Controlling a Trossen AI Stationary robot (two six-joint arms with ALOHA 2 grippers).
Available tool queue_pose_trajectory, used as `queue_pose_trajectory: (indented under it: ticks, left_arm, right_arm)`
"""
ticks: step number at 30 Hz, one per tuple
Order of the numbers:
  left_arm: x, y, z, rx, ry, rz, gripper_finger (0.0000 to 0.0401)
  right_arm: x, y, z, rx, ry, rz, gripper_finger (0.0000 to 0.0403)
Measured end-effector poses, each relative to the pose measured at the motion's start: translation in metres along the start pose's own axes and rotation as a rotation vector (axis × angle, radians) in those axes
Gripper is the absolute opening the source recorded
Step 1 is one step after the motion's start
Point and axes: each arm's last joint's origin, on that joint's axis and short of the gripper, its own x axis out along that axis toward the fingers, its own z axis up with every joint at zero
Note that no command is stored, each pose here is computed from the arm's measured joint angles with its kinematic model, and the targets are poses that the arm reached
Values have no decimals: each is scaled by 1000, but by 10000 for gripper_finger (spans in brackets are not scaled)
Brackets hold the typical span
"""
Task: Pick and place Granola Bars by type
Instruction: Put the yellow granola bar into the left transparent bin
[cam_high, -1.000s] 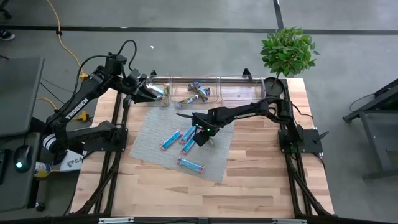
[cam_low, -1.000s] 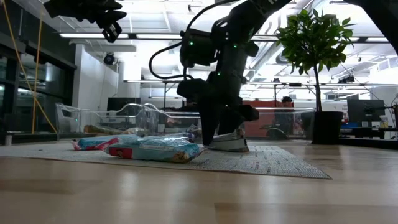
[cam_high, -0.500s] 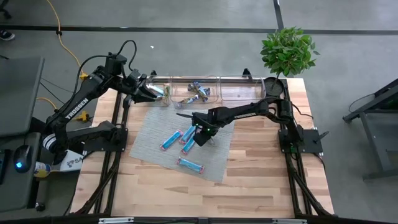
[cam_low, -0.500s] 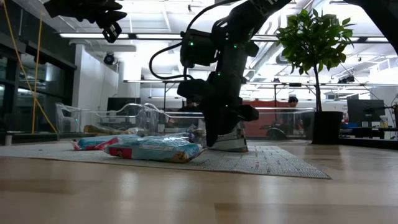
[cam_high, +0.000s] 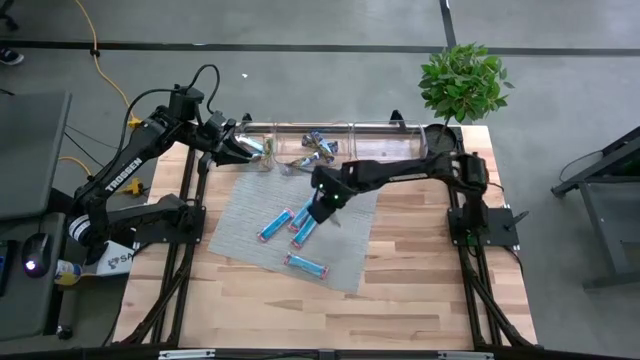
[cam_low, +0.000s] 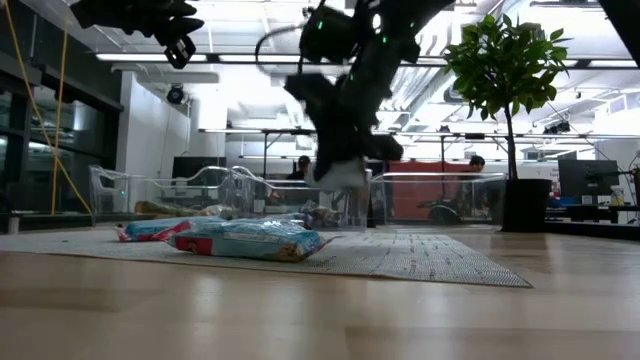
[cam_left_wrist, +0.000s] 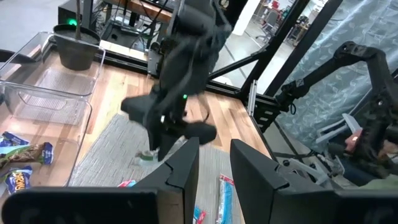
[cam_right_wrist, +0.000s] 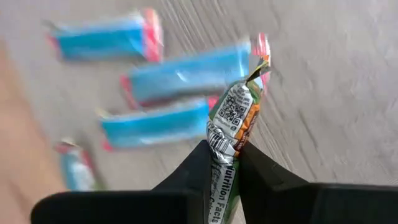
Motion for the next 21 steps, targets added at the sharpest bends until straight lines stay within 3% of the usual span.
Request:
queue_pose_trajectory:
  ticks: [7, 15, 18, 21]
  left_arm:
    - [0, 0, 0, 6, -3, -1, 89]
    - [0, -1, 2, 20, -26, -61, 89]
    - [0, -1, 6, 38, -49, -97, 89]
    - [0, -1, 12, 64, -75, -118, 89]
  right_arm:
    - [-41, 11, 22, -82, -203, 181, 43]
    - [-78, 31, 49, -250, -563, 404, 43]
    - [-86, 34, 57, -263, -666, 452, 43]
    - [-89, 31, 62, -272, -717, 430, 43]
